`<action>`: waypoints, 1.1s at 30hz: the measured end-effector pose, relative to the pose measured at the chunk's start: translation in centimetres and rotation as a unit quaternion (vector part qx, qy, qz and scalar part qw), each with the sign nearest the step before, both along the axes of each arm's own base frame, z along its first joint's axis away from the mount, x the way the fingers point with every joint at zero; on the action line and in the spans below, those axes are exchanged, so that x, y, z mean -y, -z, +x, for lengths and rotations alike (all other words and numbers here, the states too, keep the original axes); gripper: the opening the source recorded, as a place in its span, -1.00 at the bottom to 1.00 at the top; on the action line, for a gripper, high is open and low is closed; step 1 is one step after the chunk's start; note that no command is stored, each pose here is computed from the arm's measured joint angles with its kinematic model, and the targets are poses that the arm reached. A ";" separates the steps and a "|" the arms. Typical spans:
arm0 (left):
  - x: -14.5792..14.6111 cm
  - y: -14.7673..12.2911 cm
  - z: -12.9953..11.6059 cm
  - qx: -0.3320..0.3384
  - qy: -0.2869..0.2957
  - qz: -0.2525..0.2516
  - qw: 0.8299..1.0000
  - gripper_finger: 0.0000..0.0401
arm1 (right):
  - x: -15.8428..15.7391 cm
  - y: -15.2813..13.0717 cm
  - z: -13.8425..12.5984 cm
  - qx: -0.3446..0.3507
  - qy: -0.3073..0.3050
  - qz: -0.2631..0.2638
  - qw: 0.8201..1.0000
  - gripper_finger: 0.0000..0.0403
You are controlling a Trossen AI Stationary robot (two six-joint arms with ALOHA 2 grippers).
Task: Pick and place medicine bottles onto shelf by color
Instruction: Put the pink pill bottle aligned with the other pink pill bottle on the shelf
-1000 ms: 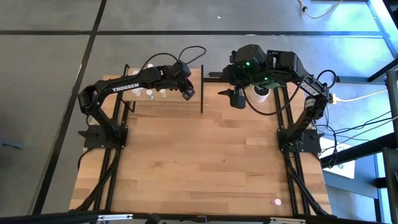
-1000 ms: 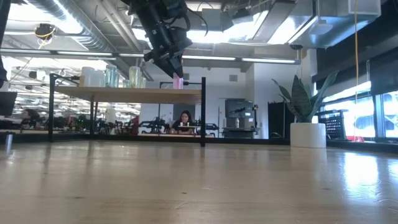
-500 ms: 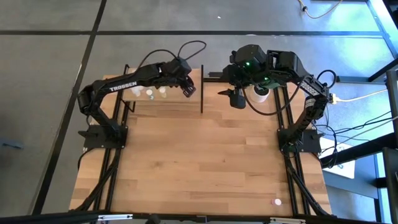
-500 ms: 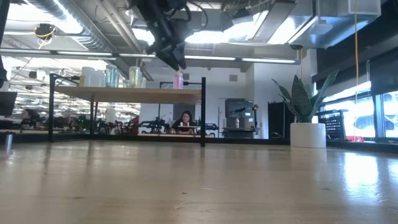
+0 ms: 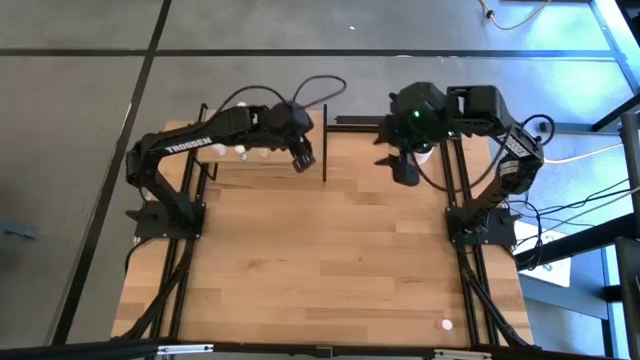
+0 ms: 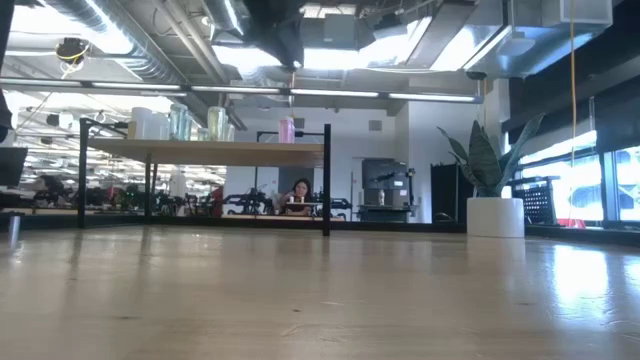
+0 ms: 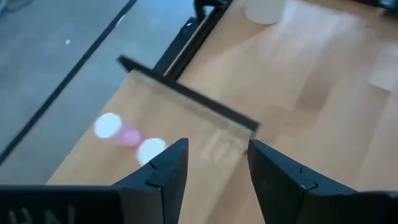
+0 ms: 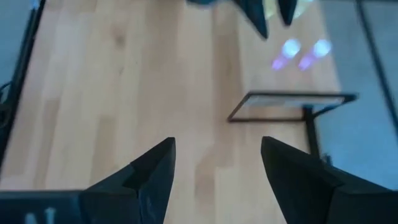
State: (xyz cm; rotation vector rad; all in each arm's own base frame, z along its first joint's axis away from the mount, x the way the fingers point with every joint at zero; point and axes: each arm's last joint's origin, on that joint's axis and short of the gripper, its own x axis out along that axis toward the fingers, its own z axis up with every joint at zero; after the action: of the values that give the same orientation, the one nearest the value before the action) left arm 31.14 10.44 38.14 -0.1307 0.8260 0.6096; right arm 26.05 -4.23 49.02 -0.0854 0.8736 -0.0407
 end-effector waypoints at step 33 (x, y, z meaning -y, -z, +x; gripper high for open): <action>11.1 -1.0 0.6 0.003 0.053 0.005 0.999 -0.21 | -11.0 7.9 -13.7 -0.222 0.048 0.289 0.930 0.18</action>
State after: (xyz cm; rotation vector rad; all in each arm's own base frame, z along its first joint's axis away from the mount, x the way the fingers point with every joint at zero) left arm 31.71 -0.67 39.19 -0.0793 0.8194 0.5119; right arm 12.38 6.75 41.15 0.5200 1.3107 0.1521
